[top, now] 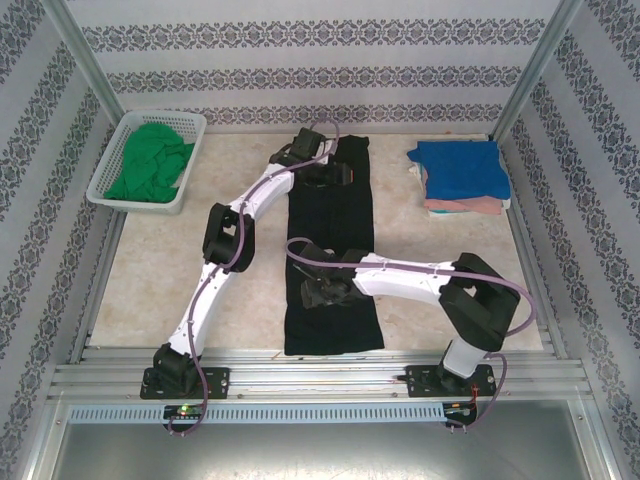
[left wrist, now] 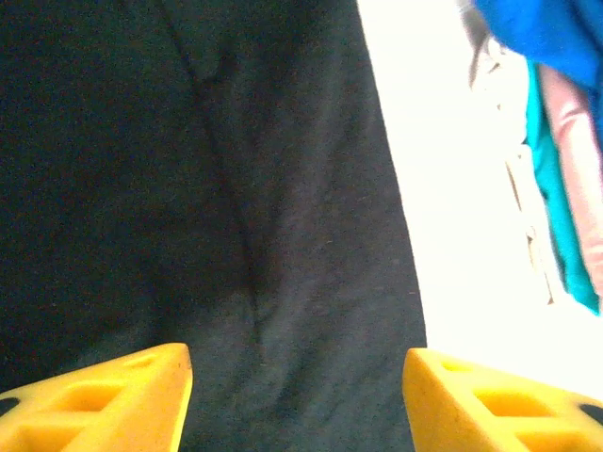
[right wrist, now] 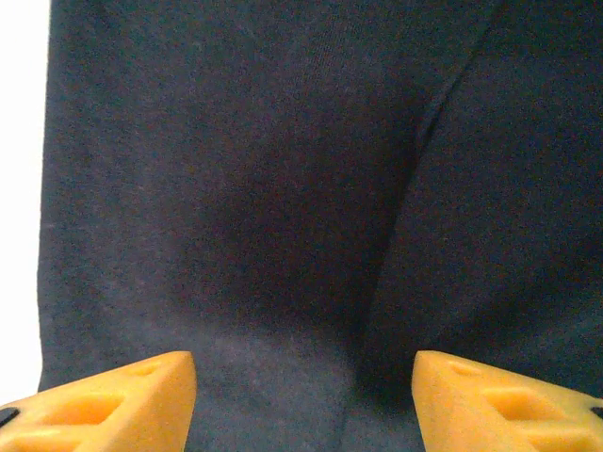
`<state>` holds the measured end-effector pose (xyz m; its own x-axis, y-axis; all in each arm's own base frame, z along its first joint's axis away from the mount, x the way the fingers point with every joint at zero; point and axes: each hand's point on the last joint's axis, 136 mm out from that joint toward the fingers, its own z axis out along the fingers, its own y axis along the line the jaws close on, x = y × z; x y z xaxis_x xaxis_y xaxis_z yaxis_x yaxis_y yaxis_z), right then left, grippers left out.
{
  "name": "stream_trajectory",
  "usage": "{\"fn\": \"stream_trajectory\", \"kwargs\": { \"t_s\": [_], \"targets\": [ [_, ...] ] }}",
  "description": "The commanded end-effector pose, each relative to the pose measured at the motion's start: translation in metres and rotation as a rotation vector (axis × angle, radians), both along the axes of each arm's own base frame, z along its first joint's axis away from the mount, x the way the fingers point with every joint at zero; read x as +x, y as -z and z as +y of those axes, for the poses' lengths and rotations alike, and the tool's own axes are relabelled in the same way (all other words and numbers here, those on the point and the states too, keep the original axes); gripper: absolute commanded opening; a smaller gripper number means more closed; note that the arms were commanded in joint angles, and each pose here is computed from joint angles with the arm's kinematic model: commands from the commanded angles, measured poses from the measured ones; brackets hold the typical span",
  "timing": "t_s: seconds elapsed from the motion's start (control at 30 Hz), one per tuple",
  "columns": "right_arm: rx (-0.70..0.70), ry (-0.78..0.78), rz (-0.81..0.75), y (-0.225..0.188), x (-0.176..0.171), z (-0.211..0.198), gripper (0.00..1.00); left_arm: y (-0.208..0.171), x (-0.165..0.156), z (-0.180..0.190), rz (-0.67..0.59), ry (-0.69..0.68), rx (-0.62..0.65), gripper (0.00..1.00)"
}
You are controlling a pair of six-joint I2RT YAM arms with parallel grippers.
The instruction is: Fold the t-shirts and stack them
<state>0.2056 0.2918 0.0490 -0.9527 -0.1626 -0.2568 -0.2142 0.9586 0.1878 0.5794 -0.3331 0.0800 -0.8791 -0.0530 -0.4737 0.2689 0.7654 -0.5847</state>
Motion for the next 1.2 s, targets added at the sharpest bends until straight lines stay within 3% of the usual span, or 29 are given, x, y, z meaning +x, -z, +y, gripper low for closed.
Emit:
{"fn": "stream_trajectory", "kwargs": {
  "t_s": [0.0,0.17,0.37,0.47,0.63,0.77,0.93,1.0,1.17],
  "targets": [
    [-0.005,0.016,-0.078,-0.03,0.008,-0.021,0.64,-0.057,-0.006,0.02,-0.067,0.013,0.056,0.63],
    [0.012,0.057,-0.132,-0.047,0.004,-0.06,0.65,-0.096,-0.017,0.036,-0.124,0.015,0.122,0.68],
    [0.053,0.139,-0.112,-0.034,-0.013,-0.115,0.74,-0.122,-0.042,0.051,-0.131,0.027,0.166,0.69],
    [0.092,0.15,-0.089,-0.027,-0.025,-0.124,0.79,-0.131,-0.055,0.06,-0.144,0.024,0.187,0.72],
    [0.121,0.171,0.012,-0.006,-0.049,-0.125,0.79,-0.141,-0.093,0.074,-0.132,0.031,0.182,0.72],
    [0.096,0.195,0.059,0.011,-0.062,-0.123,0.74,-0.122,-0.143,0.097,-0.11,0.003,0.186,0.73],
    [-0.055,0.251,0.122,0.03,-0.077,-0.139,0.6,-0.083,-0.209,0.131,-0.038,-0.044,0.214,0.74],
    [-0.074,0.265,0.139,0.033,-0.084,-0.138,0.59,-0.064,-0.236,0.142,0.006,-0.063,0.22,0.74],
    [-0.091,0.302,0.16,0.039,-0.102,-0.137,0.52,-0.035,-0.289,0.156,0.074,-0.11,0.145,0.74]
  ]
}}
